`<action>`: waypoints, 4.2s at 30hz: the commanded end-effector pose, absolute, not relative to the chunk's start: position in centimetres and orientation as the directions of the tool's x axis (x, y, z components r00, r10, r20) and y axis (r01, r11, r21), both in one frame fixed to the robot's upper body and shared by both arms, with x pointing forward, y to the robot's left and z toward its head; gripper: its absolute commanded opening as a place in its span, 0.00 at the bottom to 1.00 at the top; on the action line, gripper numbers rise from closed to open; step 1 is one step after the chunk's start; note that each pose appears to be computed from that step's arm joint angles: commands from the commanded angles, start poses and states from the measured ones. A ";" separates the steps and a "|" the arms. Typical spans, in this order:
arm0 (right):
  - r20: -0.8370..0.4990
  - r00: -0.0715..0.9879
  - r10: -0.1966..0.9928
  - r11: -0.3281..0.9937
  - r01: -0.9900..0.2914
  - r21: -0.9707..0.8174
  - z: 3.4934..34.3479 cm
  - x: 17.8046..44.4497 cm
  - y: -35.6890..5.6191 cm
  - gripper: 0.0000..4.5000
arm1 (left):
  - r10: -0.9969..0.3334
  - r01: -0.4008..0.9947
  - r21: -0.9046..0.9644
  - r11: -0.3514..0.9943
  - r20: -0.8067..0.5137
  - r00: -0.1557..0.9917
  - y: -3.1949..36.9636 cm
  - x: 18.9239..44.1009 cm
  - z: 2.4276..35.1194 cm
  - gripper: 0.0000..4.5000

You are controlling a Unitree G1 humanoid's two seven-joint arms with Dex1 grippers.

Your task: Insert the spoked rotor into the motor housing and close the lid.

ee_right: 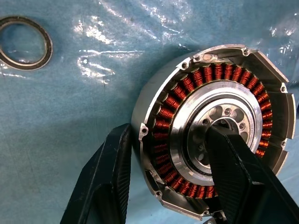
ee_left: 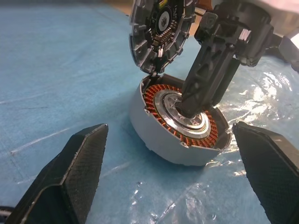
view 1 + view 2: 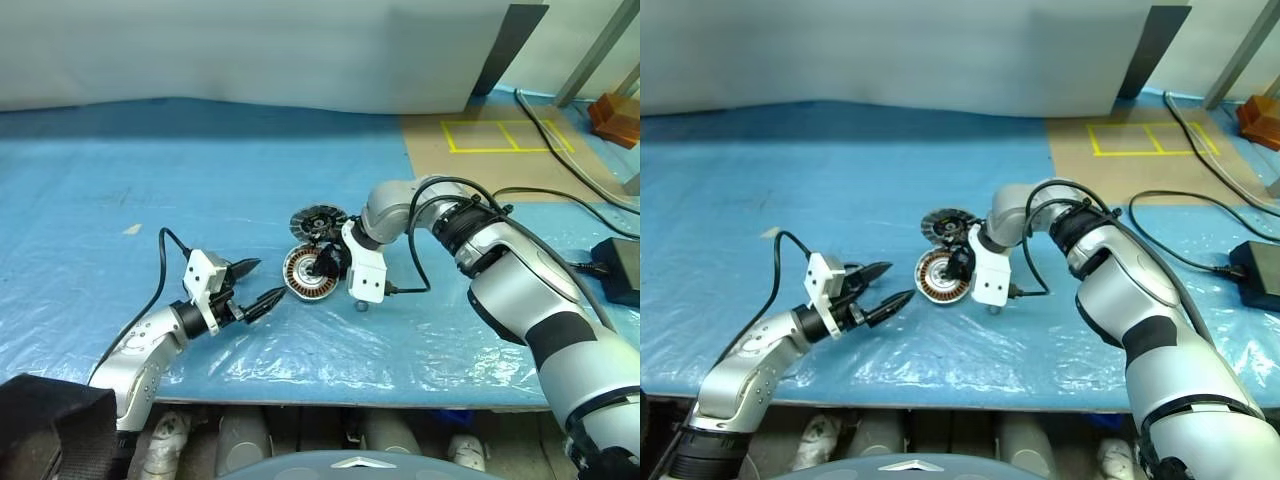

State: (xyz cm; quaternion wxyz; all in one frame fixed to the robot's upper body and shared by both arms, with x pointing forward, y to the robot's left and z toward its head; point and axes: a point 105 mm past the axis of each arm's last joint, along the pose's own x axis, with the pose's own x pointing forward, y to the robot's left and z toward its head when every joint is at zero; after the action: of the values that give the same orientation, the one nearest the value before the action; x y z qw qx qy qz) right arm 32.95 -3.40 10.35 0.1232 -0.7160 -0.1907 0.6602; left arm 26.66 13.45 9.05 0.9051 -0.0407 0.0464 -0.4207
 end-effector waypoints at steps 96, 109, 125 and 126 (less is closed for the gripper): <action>-0.395 0.544 0.740 0.472 -0.839 -0.271 5.3 25.7 -13.1 0.00 | -0.920 0.922 -0.085 0.377 -0.152 0.362 13.4 25.6 8.8 1.00; -0.399 0.562 0.724 0.530 -0.824 -0.201 7.0 27.0 -12.7 0.23 | -0.918 0.920 -0.090 0.382 -0.147 0.368 13.1 25.5 8.8 1.00; -0.363 0.614 0.701 0.558 -0.789 -0.256 9.3 27.8 -12.0 0.45 | -0.919 0.921 -0.086 0.380 -0.146 0.365 12.7 26.0 8.9 1.00; -0.378 0.607 0.699 0.544 -0.794 -0.270 8.9 27.6 -11.9 0.45 | -0.920 0.922 -0.085 0.379 -0.146 0.365 12.7 26.0 9.0 1.00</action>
State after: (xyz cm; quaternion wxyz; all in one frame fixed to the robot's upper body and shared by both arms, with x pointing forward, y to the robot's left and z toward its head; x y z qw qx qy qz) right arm 27.77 -12.31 8.18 0.8739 -0.1955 0.1338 0.4245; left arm 26.01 12.96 8.30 0.8280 -0.0011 0.0958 -0.5525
